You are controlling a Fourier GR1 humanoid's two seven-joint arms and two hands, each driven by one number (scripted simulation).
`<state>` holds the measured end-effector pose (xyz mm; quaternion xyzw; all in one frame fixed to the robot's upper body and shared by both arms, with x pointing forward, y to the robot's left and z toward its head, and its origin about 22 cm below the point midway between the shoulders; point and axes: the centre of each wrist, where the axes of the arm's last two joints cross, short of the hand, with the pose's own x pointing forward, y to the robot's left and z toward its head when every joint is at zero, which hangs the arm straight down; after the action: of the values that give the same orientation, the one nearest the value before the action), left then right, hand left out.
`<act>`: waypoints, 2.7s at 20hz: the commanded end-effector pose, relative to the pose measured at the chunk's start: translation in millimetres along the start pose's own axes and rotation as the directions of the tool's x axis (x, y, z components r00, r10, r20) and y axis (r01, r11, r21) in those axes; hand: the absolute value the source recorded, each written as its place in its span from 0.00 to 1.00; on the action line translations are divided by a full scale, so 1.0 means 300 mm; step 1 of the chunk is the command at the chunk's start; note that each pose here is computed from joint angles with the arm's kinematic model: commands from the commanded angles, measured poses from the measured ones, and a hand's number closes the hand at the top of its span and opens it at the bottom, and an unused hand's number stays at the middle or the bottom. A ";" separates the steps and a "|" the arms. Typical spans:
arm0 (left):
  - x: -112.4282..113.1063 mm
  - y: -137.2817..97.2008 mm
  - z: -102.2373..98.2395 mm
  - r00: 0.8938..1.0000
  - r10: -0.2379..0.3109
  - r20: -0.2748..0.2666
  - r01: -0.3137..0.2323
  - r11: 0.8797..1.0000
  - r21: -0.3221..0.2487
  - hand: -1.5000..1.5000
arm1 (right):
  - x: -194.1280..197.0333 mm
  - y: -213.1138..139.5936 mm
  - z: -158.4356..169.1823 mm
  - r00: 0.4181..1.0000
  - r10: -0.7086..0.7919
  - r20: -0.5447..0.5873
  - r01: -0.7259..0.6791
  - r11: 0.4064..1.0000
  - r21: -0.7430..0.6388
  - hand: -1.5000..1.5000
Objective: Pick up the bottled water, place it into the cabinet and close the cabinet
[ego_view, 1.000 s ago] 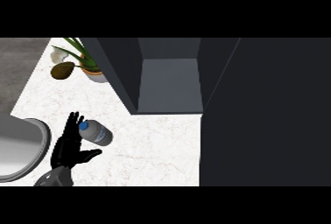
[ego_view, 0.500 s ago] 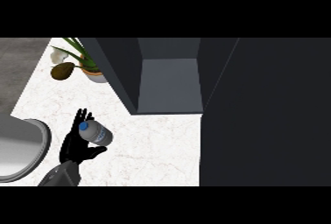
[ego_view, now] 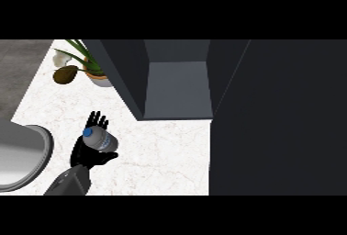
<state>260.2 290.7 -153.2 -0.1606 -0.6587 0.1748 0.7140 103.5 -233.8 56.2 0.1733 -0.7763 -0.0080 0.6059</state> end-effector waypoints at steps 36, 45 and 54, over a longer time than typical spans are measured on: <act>0.046 -0.014 0.134 0.990 0.107 0.091 -0.099 0.990 -0.096 1.00 | -0.024 -0.056 0.004 1.000 0.010 -0.006 -0.010 1.000 -0.004 0.00; 0.176 -0.262 0.087 0.996 0.048 0.077 -0.035 0.987 -0.160 1.00 | -0.026 -0.011 0.028 1.000 -0.012 -0.004 0.012 1.000 0.003 0.00; 0.233 -0.571 0.029 0.987 -0.002 0.158 0.032 0.981 -0.192 1.00 | -0.025 0.039 -0.017 1.000 -0.013 -0.013 0.014 1.000 0.013 0.00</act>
<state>258.2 205.5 -35.5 -0.2107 -0.7184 0.1294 0.6502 105.6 -215.5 48.7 0.1864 -0.7683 -0.0058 0.6123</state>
